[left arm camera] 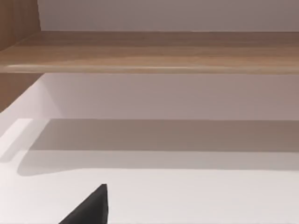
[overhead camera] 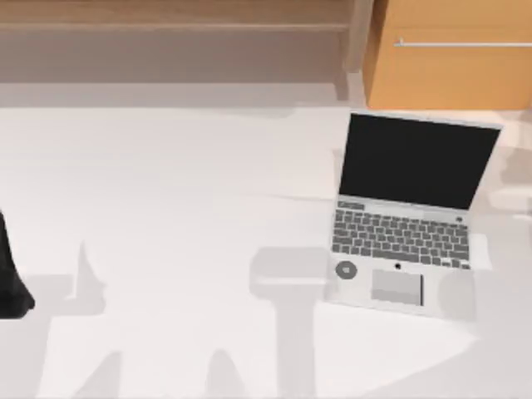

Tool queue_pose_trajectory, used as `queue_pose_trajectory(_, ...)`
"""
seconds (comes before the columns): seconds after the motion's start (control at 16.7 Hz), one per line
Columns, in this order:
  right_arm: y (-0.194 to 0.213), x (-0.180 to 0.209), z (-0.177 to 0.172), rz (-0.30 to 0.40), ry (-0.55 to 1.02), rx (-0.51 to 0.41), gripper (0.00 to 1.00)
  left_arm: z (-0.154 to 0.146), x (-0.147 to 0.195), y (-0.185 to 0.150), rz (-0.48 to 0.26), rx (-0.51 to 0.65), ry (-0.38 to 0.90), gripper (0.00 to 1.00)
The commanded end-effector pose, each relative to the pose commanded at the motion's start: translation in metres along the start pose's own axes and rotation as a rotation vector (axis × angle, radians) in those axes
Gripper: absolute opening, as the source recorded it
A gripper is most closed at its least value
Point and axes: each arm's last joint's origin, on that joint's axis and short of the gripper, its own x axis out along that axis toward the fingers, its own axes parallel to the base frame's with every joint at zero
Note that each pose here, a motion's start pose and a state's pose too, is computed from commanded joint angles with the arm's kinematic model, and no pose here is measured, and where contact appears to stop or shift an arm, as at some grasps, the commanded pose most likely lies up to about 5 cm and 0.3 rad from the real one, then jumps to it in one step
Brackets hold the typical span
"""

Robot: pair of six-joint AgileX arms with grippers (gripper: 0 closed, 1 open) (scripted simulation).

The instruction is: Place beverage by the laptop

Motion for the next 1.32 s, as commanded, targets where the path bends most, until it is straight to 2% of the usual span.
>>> queue_pose_trajectory(0.54,0.000,-0.001,0.009,0.000,0.002,0.002,0.00,0.000,0.000,0.000,0.000,0.000,0.000,1.00)
queue_pose_trajectory(0.96,0.010,0.000,0.054,-0.003,-0.130,-0.005,0.00,0.000,0.000,0.000,0.000,0.000,0.000,1.00)
queue_pose_trajectory(1.32,0.033,-0.026,0.082,-0.012,-0.149,0.016,0.00,0.000,0.000,0.000,0.000,0.000,0.000,1.00)
